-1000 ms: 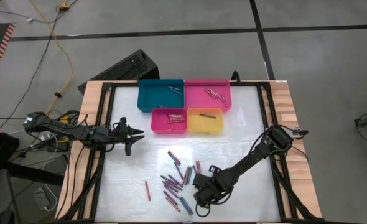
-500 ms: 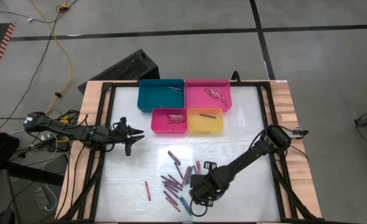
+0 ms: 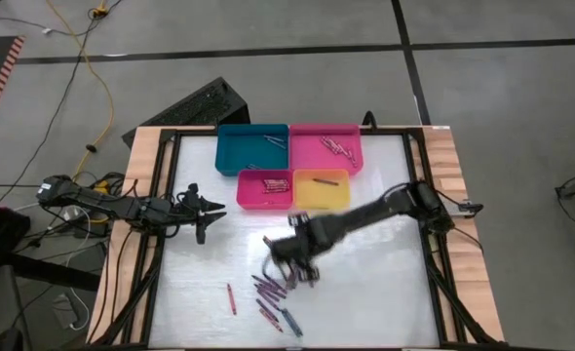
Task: Sort crayons
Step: Put the red crayon into the red bin
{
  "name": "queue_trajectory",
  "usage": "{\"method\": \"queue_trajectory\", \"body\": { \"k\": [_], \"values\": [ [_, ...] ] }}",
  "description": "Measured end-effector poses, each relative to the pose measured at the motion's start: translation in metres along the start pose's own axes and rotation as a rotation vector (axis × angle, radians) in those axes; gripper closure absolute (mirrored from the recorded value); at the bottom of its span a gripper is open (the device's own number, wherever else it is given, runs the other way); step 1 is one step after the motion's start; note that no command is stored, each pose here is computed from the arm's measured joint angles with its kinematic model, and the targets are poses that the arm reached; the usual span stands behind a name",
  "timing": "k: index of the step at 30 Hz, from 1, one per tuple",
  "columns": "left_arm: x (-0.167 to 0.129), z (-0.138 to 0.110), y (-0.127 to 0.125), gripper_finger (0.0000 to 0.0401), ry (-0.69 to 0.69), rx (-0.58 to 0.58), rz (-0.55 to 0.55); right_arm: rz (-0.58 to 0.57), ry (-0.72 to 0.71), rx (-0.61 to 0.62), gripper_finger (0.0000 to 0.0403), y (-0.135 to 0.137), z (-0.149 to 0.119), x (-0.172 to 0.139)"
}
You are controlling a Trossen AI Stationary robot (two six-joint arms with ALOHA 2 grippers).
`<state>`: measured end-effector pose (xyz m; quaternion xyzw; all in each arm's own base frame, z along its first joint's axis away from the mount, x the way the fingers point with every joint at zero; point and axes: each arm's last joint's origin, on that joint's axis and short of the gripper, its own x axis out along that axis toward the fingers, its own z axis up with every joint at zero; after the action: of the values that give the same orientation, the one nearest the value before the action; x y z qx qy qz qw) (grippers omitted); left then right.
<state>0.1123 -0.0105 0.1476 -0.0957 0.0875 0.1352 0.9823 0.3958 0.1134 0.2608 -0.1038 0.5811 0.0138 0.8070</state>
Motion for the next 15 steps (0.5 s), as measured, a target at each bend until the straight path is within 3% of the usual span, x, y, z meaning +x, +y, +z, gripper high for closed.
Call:
{"method": "queue_trajectory", "body": {
  "k": [6,11,15],
  "values": [
    [0.000,0.000,0.000,0.0303,0.000,-0.003,0.003,-0.092,-0.145,-0.053,0.0401,-0.073,0.021,-0.004],
    [0.000,0.000,0.000,0.0303,-0.001,-0.008,0.004,-0.166,-0.249,0.046,0.0398,-0.132,0.025,-0.001],
    [0.000,0.000,0.000,0.0303,-0.001,-0.009,0.004,-0.204,-0.246,0.132,0.0397,-0.169,0.018,0.005]
  ]
}}
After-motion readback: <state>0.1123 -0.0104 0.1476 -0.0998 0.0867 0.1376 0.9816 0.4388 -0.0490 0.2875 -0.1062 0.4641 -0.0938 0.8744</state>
